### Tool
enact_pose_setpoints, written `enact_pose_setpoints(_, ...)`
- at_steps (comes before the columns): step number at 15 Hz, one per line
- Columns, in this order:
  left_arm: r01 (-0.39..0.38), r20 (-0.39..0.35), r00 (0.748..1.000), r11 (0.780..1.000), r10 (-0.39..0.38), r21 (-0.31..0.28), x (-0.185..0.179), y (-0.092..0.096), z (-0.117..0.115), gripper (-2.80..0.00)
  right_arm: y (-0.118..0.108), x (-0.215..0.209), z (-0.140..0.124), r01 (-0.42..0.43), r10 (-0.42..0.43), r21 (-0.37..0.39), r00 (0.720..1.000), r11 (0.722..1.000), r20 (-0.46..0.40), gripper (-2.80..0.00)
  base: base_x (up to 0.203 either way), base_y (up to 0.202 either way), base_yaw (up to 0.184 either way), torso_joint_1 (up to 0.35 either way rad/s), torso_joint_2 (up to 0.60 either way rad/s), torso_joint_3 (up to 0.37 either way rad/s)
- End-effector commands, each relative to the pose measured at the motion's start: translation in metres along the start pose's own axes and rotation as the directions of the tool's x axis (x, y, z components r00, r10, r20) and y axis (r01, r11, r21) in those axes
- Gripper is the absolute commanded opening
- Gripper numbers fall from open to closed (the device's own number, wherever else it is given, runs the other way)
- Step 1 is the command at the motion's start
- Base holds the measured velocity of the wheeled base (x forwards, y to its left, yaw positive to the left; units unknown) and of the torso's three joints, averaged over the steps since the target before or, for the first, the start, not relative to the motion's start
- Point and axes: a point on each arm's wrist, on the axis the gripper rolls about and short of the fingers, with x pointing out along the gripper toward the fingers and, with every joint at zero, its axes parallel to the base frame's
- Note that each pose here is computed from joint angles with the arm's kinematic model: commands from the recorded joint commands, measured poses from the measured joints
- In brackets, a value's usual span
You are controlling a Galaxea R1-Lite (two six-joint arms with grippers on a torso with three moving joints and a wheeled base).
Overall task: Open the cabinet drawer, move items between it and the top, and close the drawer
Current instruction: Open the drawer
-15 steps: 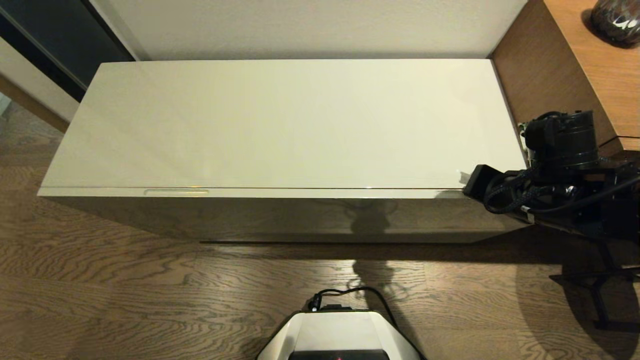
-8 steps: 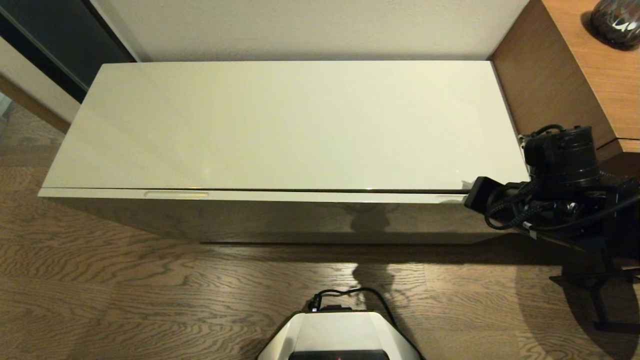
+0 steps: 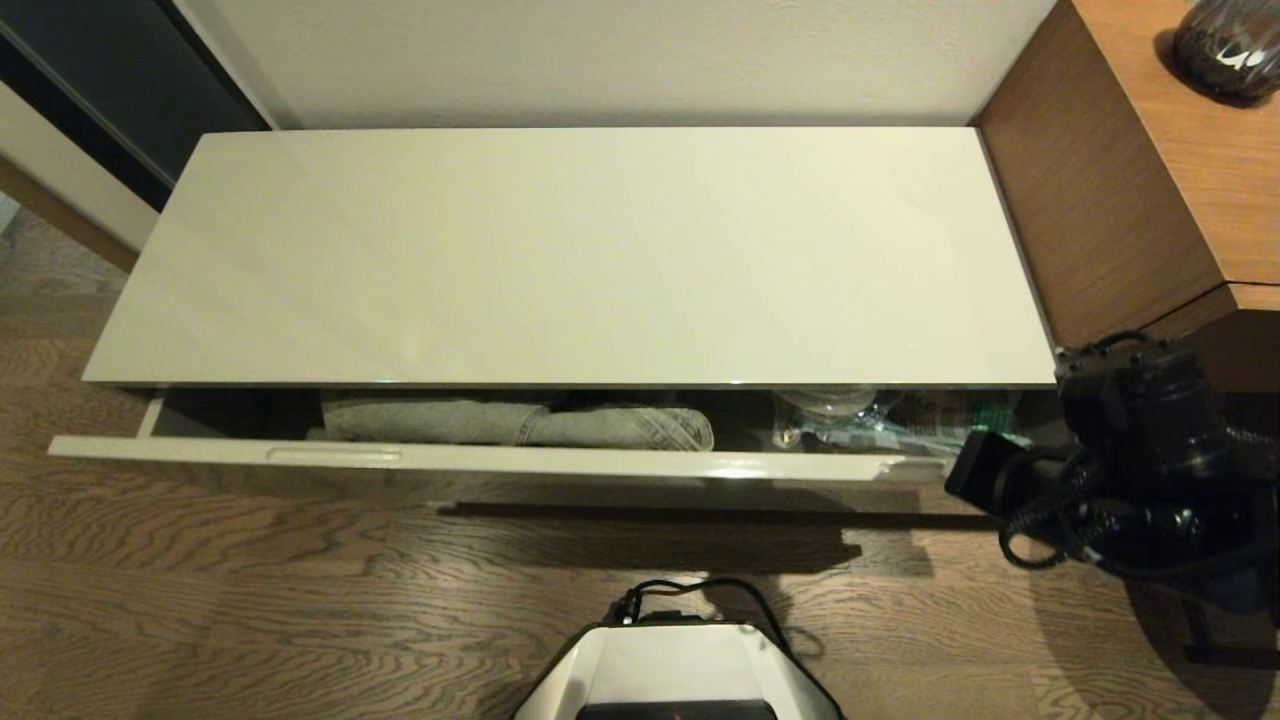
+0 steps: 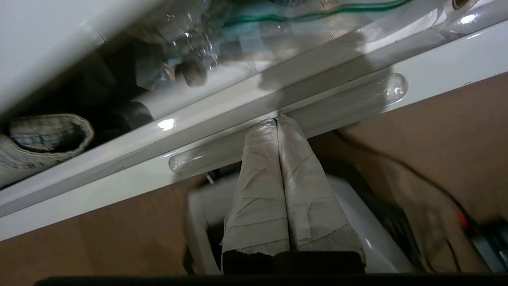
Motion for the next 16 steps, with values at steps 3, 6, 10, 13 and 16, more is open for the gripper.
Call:
enact_pose_setpoints(3,-0.001,-0.002,1.0,1.0,0.001,0.0,0.0,0.0,0.0,-2.8,-0.024,-0.038,-0.034,-0.027,0.027,0.006,0.996,1.0,-0.084,-2.8,0.0,0.0,0.0,0.0,0.0,0.0)
enact_pose_setpoints(6,-0.001,-0.002,1.0,1.0,0.001,0.0,0.0,0.0,0.0,-2.8,-0.048,-0.094,-0.031,-0.079,0.078,-0.005,0.996,0.997,-0.049,-2.8,0.0,0.0,0.0,0.0,0.0,0.0)
enact_pose_setpoints(10,-0.001,-0.002,1.0,1.0,0.001,0.0,0.0,0.0,0.0,-2.8,-0.051,-0.131,-0.009,-0.076,0.076,-0.035,0.997,0.996,-0.018,-2.8,0.0,0.0,0.0,0.0,0.0,0.0)
enact_pose_setpoints(13,-0.001,-0.002,1.0,1.0,0.001,0.0,0.0,0.0,0.0,-2.8,-0.041,-0.118,-0.005,-0.038,0.035,-0.083,0.998,0.996,-0.043,-2.8,0.0,0.0,0.0,0.0,0.0,0.0)
enact_pose_setpoints(16,-0.001,-0.002,1.0,1.0,0.001,0.0,0.0,0.0,0.0,-2.8,-0.035,-0.106,-0.002,0.037,-0.041,-0.142,0.999,0.989,-0.025,-2.8,0.0,0.0,0.0,0.0,0.0,0.0)
